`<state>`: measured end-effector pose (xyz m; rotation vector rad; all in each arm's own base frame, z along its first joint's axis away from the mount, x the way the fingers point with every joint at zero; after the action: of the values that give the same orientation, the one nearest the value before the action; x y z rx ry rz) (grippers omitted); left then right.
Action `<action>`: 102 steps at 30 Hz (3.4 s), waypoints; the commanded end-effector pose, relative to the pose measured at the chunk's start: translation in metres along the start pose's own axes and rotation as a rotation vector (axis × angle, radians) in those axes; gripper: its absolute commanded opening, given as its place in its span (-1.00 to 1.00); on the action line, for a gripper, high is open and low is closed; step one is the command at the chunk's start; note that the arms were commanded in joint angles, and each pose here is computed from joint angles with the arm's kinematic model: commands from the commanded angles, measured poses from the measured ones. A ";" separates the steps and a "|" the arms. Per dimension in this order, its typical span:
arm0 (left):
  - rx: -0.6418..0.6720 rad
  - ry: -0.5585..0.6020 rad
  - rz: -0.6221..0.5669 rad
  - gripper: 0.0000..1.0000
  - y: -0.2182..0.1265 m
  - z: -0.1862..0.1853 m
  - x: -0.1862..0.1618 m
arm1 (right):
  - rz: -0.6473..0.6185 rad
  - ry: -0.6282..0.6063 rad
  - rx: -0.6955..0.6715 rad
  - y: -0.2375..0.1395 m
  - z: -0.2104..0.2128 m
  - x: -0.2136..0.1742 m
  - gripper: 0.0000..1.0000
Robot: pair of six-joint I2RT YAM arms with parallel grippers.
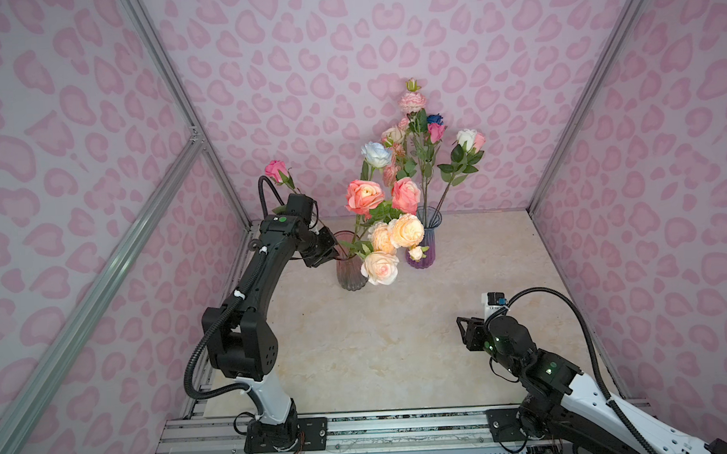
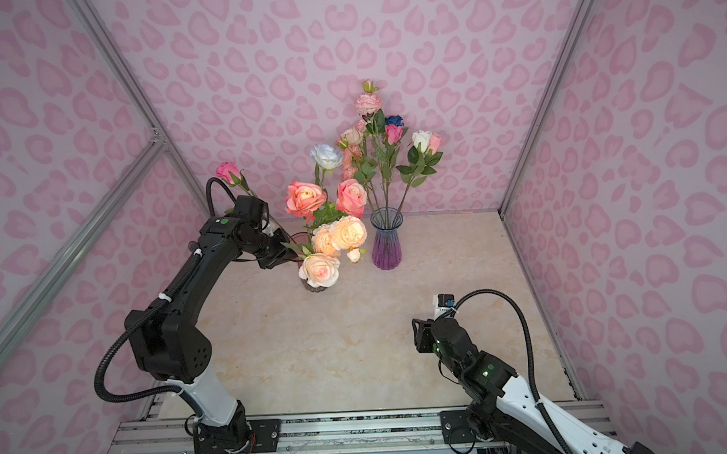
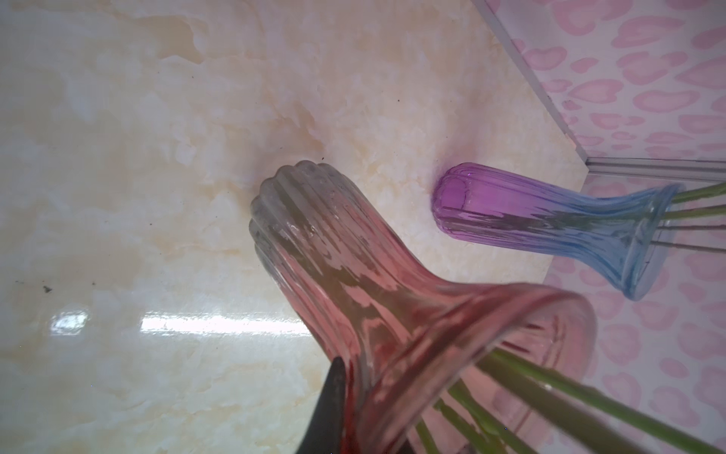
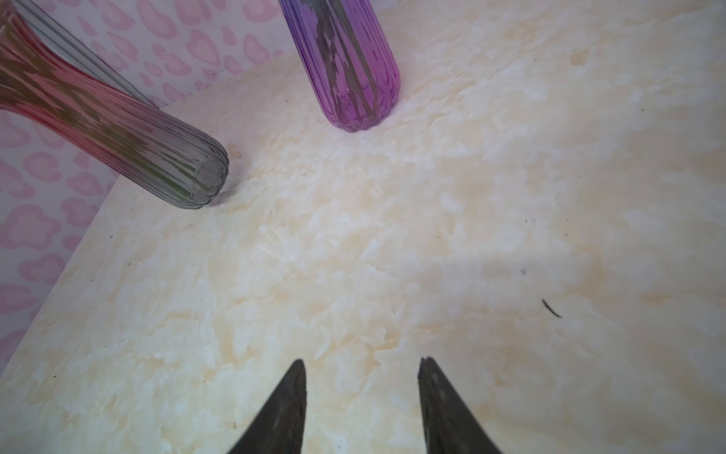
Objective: Arrange the flowers into the vase
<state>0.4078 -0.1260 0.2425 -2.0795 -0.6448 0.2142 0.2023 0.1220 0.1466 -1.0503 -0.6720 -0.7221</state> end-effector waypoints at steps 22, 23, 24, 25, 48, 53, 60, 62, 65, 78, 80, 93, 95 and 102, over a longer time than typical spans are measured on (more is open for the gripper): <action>0.041 -0.001 0.028 -0.94 0.027 -0.029 0.028 | 0.010 0.001 -0.034 -0.004 -0.009 0.003 -0.05; 0.052 0.004 0.022 -0.94 0.027 -0.029 0.028 | 0.009 0.003 -0.033 -0.004 -0.009 0.003 -0.05; 0.060 0.012 0.017 -0.93 0.028 -0.030 0.028 | 0.009 0.003 -0.033 -0.004 -0.009 0.002 -0.05; 0.061 0.014 0.017 -0.91 0.028 -0.030 0.028 | 0.009 0.004 -0.032 -0.005 -0.010 0.002 -0.05; 0.029 0.069 0.054 -0.29 0.029 -0.032 0.025 | -0.005 0.019 -0.040 -0.008 -0.011 0.006 -0.03; 0.034 0.104 0.018 -0.03 0.012 -0.033 0.024 | -0.003 0.015 -0.042 -0.007 -0.010 0.008 -0.01; 0.025 0.141 0.002 0.05 -0.003 -0.033 0.016 | -0.003 0.011 -0.044 -0.007 -0.010 0.009 0.00; 0.025 0.156 -0.010 0.07 -0.011 -0.032 0.011 | -0.003 0.010 -0.047 -0.007 -0.010 0.009 0.00; 0.017 0.185 -0.041 0.13 -0.028 -0.030 0.003 | 0.001 -0.002 -0.056 -0.007 -0.010 0.011 0.00; -0.144 0.393 -0.462 0.96 -0.163 -0.011 -0.060 | -0.063 -0.090 -0.043 -0.023 0.007 0.059 0.22; -0.120 0.371 -0.630 0.93 -0.180 0.012 -0.070 | -0.101 -0.117 -0.052 -0.034 0.013 0.079 0.95; 0.090 0.196 -1.307 0.96 -0.157 0.163 -0.081 | -0.527 -0.363 -0.385 -0.048 -0.014 0.147 0.96; 0.114 0.354 -1.358 0.96 -0.136 0.160 -0.076 | -0.522 -0.417 -0.421 -0.036 -0.021 0.147 0.96; 0.249 0.346 -1.394 0.96 -0.076 0.201 -0.046 | -0.490 -0.499 -0.411 0.016 -0.054 0.146 0.97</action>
<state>0.2513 0.0259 0.1510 -1.0725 -1.3223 -0.6830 0.2967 0.0441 0.2178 -1.5647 -1.1564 -0.9941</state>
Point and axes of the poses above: each gripper's point midway between its finger pads, its own y axis out along the fingers, its own z axis along the line the jaws close on, x = y × z, the point moved 3 cm from there along -y, back along the fingers, and after that the axes turned 4 degrees about -y, right-handed, at the moved point
